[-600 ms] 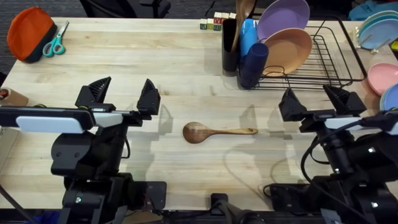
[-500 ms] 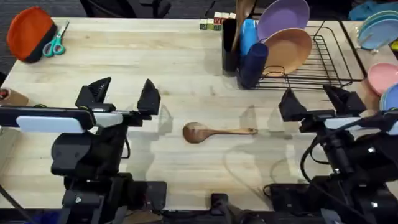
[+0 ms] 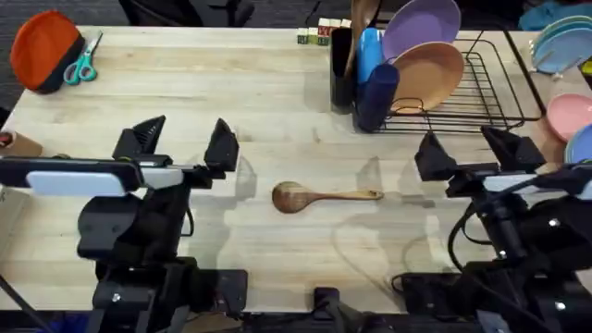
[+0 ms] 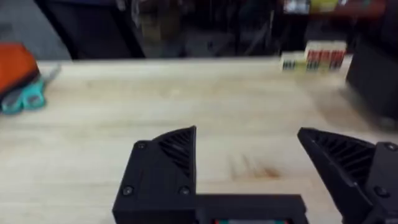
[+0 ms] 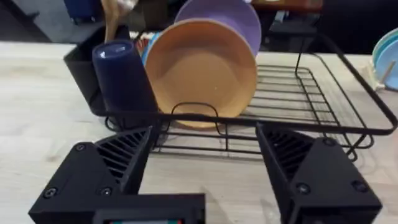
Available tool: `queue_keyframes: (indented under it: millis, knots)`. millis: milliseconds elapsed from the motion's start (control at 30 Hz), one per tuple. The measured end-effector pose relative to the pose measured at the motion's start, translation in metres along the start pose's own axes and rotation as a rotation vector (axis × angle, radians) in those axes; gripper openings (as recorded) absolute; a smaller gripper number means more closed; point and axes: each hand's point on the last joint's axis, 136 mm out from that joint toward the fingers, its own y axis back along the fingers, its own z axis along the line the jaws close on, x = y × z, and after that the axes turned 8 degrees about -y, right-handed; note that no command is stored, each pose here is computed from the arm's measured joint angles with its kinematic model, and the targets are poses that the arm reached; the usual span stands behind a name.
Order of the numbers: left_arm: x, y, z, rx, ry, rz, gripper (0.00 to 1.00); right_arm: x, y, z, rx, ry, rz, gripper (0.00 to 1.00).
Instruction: Pick up the spoon on the table one by one and put them onto the rack
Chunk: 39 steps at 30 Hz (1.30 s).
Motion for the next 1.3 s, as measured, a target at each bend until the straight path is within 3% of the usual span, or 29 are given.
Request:
queue_keyframes:
  millis: [67,200,233,400,600,633,800,967,1300]
  knots:
    - [0.011,0.001,-0.002,0.008,0.000,0.055,0.994,0.001,0.003,0.000,0.004,-0.001,0.034,0.995]
    - [0.012,0.012,-0.002,0.022,0.000,0.160,0.993,-0.008,0.014,0.002,0.015,-0.004,0.116,0.995]
    - [-0.009,0.024,0.001,0.023,0.000,0.171,0.993,-0.029,0.020,0.005,0.018,-0.005,0.137,0.995]
    - [-0.059,0.042,0.008,0.022,0.000,0.166,0.994,-0.069,0.028,0.010,0.024,-0.006,0.176,0.995]
    - [-0.092,0.050,0.013,0.036,-0.001,0.278,0.993,-0.103,0.026,0.015,0.038,-0.010,0.285,0.995]
    - [-0.109,0.045,0.015,0.044,0.000,0.330,0.993,-0.119,0.023,0.017,0.046,-0.013,0.345,0.995]
    - [-0.135,0.032,0.017,0.063,0.001,0.405,0.993,-0.137,0.020,0.020,0.062,-0.017,0.457,0.995]
    - [-0.143,0.016,0.018,0.080,0.001,0.498,0.993,-0.152,0.014,0.021,0.072,-0.019,0.533,0.995]
    - [-0.115,-0.002,0.012,0.117,0.006,0.697,0.993,-0.162,0.011,0.028,0.038,-0.010,0.553,0.995]
